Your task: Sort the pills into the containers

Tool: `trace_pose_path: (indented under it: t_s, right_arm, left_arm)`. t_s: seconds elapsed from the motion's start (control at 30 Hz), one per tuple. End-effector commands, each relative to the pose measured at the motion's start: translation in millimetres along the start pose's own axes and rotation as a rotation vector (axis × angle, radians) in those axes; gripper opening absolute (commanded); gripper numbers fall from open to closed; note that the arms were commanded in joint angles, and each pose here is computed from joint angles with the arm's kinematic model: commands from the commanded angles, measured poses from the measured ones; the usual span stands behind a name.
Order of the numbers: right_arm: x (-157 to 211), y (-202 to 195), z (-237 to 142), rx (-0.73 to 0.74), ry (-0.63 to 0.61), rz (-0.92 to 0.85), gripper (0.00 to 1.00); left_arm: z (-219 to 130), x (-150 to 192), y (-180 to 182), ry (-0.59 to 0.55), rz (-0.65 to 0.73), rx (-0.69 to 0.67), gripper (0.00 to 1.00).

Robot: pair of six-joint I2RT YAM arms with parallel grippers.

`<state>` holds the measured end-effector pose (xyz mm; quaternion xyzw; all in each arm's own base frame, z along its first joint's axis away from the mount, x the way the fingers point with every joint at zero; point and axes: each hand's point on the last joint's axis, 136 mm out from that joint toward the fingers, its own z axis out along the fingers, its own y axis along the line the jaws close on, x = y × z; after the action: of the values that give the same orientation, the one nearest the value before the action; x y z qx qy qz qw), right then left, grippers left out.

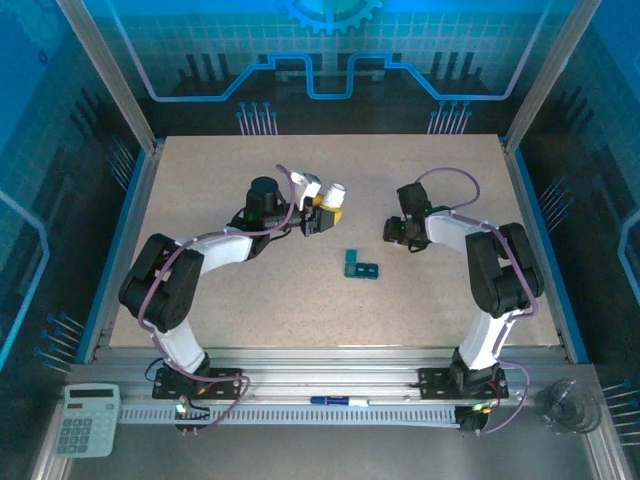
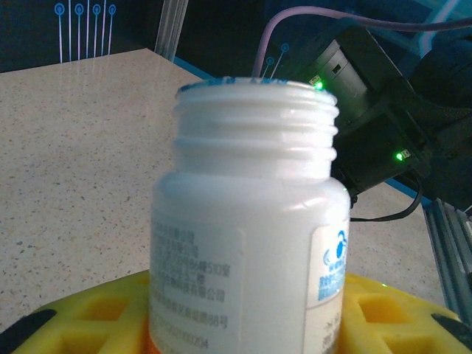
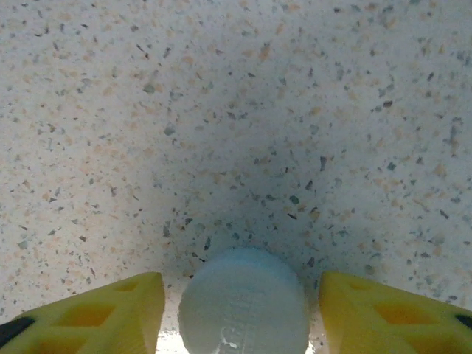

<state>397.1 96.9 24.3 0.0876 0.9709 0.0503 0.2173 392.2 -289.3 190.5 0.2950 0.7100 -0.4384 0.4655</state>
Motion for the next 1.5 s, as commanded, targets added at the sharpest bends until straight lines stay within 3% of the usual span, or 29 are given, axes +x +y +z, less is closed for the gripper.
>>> trace_pose_path:
  t_s: [0.0, 0.3, 0.53, 0.77, 1.0, 1.47]
  right_arm:
    - [-1.9, 3.5, -0.7, 0.011, 0.010, -0.013, 0.63]
    - [-11.9, 15.8, -47.8, -0.078, -0.051, -0.029, 0.65]
    - [14.6, 30.6, -68.1, -0.213, 0.004, -0.023, 0.64]
    - [49.2, 49.5, -70.4, -0.346, 0.081, 0.010, 0.61]
    - [89.1, 54.2, -61.2, -0.389, 0.164, 0.034, 0.55]
    - [99.8, 70.8, -55.7, -0.468, 0.207, 0.089, 0.49]
  left_arm:
    - [-2.0, -21.3, -2.0, -0.038, 0.052, -0.006, 0.00]
    - [-2.9, -20.6, -1.7, -0.035, 0.056, -0.011, 0.00]
    - [-2.7, -20.9, -0.9, -0.036, 0.056, -0.013, 0.00]
    - [-3.6, -21.1, -1.2, -0.036, 0.057, -0.014, 0.00]
    - [-3.7, -21.1, -1.4, -0.036, 0.058, -0.015, 0.00]
    - [-3.6, -19.8, -1.3, -0.031, 0.056, -0.014, 0.00]
